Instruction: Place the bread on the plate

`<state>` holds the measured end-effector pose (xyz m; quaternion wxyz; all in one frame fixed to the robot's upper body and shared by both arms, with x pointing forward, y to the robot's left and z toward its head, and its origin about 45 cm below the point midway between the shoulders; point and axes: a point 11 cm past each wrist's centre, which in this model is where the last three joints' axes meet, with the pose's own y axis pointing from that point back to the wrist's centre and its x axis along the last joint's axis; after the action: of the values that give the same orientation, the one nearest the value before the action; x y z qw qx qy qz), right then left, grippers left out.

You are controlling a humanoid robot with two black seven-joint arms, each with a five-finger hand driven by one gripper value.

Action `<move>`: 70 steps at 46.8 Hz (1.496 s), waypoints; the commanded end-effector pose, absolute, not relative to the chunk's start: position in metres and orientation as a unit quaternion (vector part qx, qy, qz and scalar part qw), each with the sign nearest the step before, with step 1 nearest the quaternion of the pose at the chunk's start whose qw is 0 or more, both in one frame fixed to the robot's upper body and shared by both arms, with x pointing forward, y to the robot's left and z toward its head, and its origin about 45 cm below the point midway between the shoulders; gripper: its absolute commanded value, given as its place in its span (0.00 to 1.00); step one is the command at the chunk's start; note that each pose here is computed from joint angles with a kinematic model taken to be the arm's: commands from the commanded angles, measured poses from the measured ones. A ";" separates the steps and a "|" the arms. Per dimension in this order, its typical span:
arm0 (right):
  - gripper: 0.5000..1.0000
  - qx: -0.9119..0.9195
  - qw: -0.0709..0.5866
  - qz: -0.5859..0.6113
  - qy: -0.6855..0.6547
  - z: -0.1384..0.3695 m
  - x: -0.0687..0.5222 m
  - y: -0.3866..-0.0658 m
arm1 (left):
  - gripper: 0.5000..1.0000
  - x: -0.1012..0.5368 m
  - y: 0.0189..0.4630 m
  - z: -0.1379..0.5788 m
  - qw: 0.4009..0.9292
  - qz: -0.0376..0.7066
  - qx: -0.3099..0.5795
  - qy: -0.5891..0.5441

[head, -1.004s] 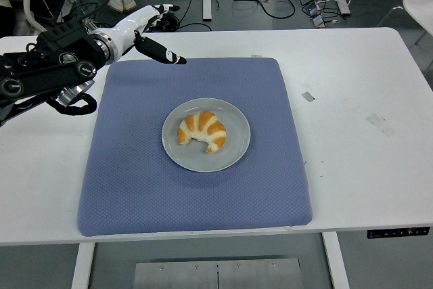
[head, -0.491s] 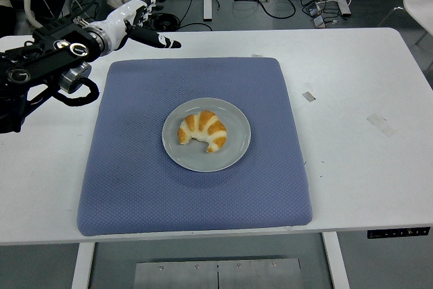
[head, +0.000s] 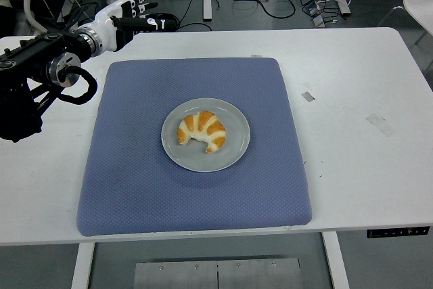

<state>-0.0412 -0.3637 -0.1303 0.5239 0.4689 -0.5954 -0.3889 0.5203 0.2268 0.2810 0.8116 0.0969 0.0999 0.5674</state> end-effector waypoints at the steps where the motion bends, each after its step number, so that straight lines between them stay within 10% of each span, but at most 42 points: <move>1: 1.00 0.469 0.524 -0.389 -0.595 -0.130 -0.041 -0.364 | 0.97 0.522 0.238 0.279 0.810 0.572 0.080 0.101; 70: 1.00 0.461 0.524 -0.391 -0.600 -0.130 -0.044 -0.366 | 0.96 0.509 0.285 0.240 0.768 0.580 -0.124 0.242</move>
<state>-0.0408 -0.3645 -0.1302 0.5218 0.4652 -0.5994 -0.3899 0.5095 0.2855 0.2402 0.7681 -0.1236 0.2424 0.5797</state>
